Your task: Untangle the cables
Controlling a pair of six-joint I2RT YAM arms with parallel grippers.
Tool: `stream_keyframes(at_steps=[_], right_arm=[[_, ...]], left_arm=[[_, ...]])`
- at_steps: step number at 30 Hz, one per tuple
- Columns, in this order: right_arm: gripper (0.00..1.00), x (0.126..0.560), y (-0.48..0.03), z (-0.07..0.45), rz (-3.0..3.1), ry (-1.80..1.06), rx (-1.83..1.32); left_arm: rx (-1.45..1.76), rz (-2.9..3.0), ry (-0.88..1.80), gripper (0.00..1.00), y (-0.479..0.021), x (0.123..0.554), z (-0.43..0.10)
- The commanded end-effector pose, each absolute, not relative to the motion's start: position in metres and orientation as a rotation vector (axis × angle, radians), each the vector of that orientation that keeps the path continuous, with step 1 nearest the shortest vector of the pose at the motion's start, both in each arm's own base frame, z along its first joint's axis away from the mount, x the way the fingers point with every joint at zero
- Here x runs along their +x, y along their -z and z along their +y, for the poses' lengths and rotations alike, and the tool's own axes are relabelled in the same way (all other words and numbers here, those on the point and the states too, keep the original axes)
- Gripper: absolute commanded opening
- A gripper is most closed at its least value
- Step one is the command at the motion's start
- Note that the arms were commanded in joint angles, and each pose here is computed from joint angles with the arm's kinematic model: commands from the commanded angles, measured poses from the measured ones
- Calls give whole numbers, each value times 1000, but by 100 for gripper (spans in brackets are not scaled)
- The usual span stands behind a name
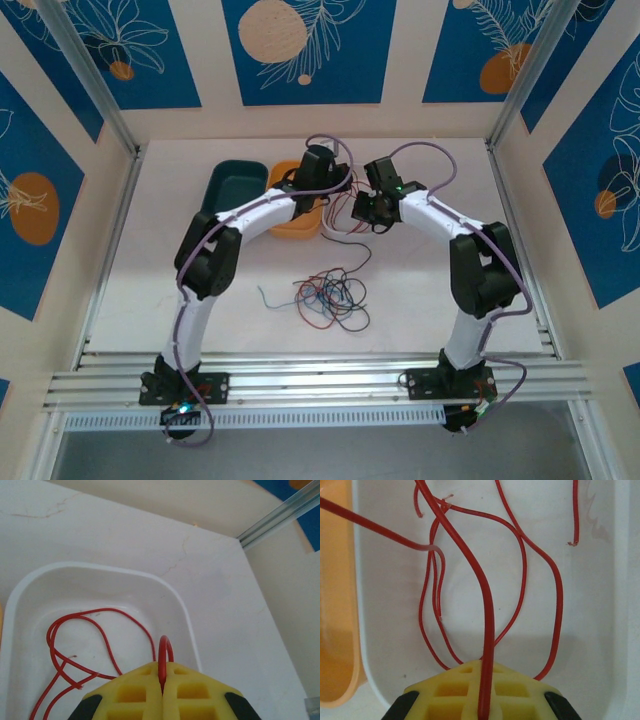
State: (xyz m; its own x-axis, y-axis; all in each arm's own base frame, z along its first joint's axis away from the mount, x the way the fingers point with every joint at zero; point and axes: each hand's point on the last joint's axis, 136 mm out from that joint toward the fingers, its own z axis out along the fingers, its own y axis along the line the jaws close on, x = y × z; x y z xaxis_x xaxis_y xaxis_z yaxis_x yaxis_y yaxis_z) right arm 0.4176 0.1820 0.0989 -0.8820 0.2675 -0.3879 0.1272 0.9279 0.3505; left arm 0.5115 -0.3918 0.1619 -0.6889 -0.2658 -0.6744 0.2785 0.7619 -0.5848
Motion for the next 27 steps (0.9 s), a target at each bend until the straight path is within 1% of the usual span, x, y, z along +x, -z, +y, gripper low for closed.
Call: stream_keyframes(at_steps=[1, 3, 5, 8, 13, 18, 22, 24, 27], right_arm=[[7, 424, -102, 180, 2655, -416, 282], [16, 423, -102, 180, 2661, -412, 275], [22, 423, -104, 180, 2658, -418, 263], [28, 421, -109, 179, 2652, -410, 258], [34, 418, -119, 172, 2637, -375, 255], [47, 414, -132, 167, 2607, -358, 245], [51, 408, -145, 162, 2580, -350, 238], [54, 404, -154, 161, 2559, -352, 231], [59, 397, -169, 157, 2525, -350, 222]], left_arm=[[28, 2163, 845, 0, -163, 521, -389], [41, 2167, 835, 0, -160, 522, -390], [56, 2174, 824, 0, -156, 523, -390], [69, 2189, 833, 0, -149, 522, -390], [91, 2204, 841, 0, -141, 521, -393], [95, 2209, 827, 1, -136, 523, -391], [109, 2208, 824, 1, -136, 524, -391], [114, 2209, 825, 5, -136, 525, -391], [130, 2211, 838, 20, -136, 525, -394]])
